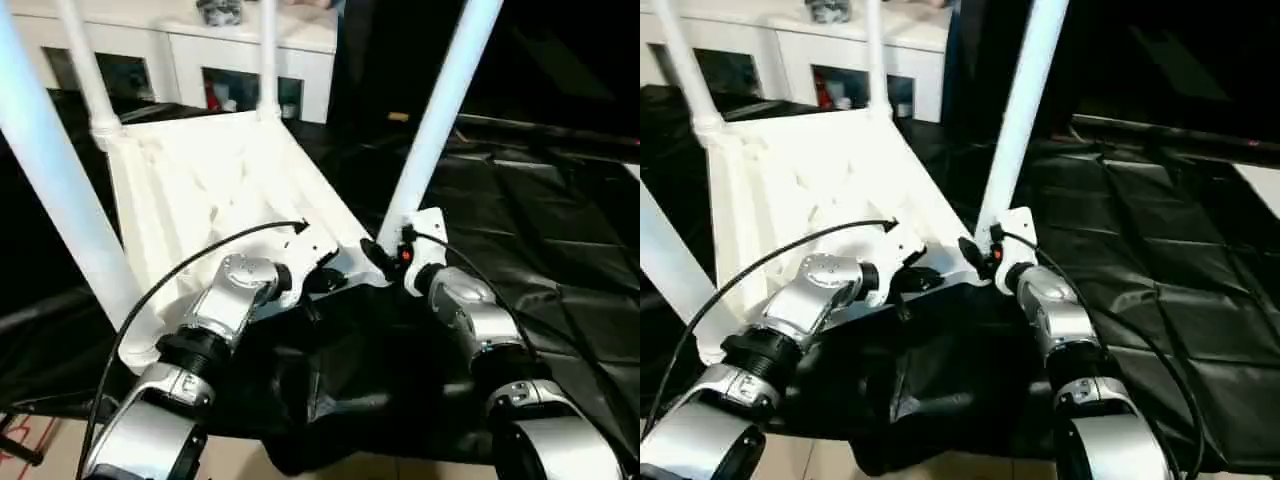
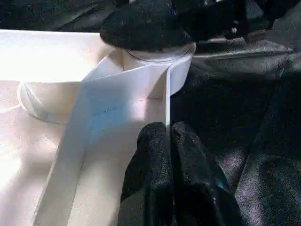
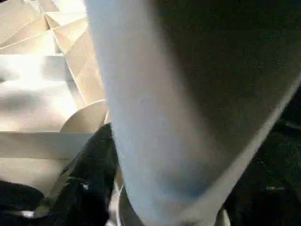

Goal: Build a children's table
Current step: Rotate leg to tighten

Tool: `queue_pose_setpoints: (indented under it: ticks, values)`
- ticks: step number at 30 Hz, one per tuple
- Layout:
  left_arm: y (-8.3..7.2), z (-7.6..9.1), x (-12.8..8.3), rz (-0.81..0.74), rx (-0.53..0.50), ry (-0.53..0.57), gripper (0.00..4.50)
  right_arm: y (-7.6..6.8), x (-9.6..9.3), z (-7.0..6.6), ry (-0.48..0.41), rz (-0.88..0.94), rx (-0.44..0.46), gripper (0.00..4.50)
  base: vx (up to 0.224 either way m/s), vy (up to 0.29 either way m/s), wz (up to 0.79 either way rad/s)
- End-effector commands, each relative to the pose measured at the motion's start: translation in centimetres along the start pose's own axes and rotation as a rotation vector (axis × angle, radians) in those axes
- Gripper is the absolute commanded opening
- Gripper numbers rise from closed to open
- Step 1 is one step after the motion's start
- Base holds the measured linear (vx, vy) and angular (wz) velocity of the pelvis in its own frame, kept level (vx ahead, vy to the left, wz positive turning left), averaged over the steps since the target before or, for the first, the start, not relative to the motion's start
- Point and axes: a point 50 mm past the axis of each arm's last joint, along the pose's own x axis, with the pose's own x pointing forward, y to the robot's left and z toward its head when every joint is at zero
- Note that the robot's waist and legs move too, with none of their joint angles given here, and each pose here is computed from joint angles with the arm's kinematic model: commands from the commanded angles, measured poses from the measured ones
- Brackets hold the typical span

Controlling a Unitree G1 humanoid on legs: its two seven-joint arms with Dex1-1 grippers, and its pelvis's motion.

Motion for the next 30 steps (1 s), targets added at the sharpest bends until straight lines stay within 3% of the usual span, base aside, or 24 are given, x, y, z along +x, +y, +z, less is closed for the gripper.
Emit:
queue_pose_setpoints:
  ticks: [1, 5, 11, 15, 30]
  values:
    - [-1.6, 2.1, 1.1, -0.121, 0.07, -0.073, 0.0, 3.0, 0.4, -2.6, 0.127, 0.216, -0.03, 3.18, 0.0, 0.0, 0.0]
    - [-1.3, 1.6, 0.4, -0.156, 0.086, -0.058, 0.0, 3.0, -0.7, -2.7, 0.14, 0.388, -0.13, 3.18, 0.0, 0.0, 0.0]
    - [-0.7, 1.0, -0.4, -0.196, 0.105, -0.031, 0.0, 2.4, -2.4, -2.8, 0.166, 0.567, -0.154, 3.18, 0.0, 0.0, 0.0]
    - [-0.1, 0.5, -1.3, -0.244, 0.114, -0.013, 0.0, 2.3, -4.4, -3.4, 0.23, 0.775, -0.155, 3.18, 0.0, 0.0, 0.0]
    - [0.4, 0.0, -1.9, -0.281, 0.117, 0.006, 0.0, 2.8, -5.6, -4.2, 0.296, 0.886, -0.143, 2.21, 0.0, 0.0, 0.0]
